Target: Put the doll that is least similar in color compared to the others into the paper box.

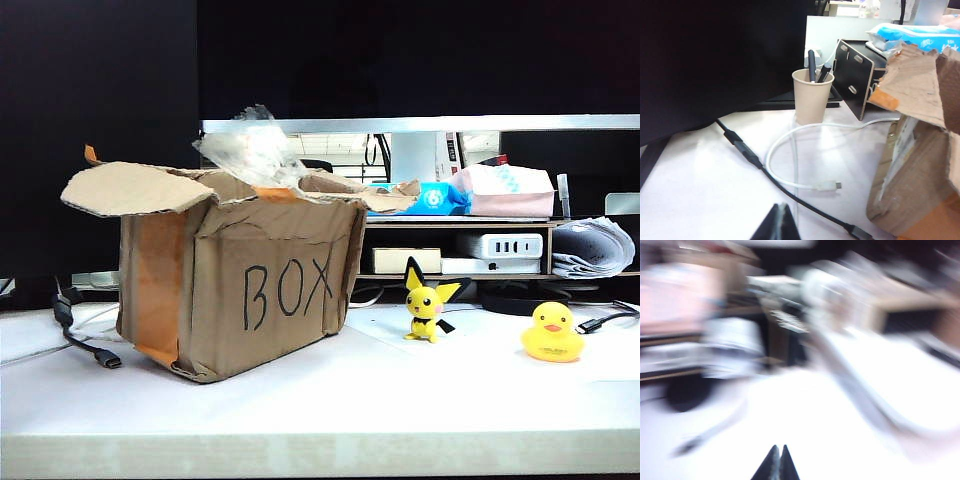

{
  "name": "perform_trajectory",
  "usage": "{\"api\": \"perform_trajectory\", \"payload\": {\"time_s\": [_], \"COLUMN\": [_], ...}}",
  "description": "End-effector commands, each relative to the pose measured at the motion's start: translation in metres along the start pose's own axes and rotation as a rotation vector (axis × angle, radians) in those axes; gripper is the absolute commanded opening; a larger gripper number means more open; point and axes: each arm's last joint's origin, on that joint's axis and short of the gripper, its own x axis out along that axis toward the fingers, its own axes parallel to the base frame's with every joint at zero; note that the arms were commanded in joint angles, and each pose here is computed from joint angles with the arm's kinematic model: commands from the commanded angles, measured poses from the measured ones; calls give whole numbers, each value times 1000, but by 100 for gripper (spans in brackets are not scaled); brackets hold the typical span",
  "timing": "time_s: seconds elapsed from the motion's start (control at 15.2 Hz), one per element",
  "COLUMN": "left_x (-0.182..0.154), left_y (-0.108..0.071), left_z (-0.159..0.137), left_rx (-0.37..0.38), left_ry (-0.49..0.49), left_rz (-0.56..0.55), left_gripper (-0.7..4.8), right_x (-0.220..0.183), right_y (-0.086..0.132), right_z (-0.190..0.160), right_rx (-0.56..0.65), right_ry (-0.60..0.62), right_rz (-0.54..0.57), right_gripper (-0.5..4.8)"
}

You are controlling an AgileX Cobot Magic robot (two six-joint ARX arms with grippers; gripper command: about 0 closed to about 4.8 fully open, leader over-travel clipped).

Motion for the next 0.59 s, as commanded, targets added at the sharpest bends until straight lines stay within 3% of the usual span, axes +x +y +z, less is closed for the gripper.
{"api": "perform_trajectory", "payload": {"time_s": [0.07, 0.26, 0.59], "left_x": [0, 0, 0], "left_y": [0, 0, 0], "left_z": [2, 2, 2], "left_rx": [1, 1, 1], "left_ry": [-14, -14, -14], "left_rz": [0, 0, -1], "left_gripper": [-5, -6, -5], "right_x": [10, 19, 29], "right_y": [-11, -19, -19], "right_z": [-16, -34, -56], "right_rx": [121, 243, 207], "right_ry": [23, 24, 21], "right_rz": [-114, -155, -101], "right_gripper": [-5, -5, -5]}}
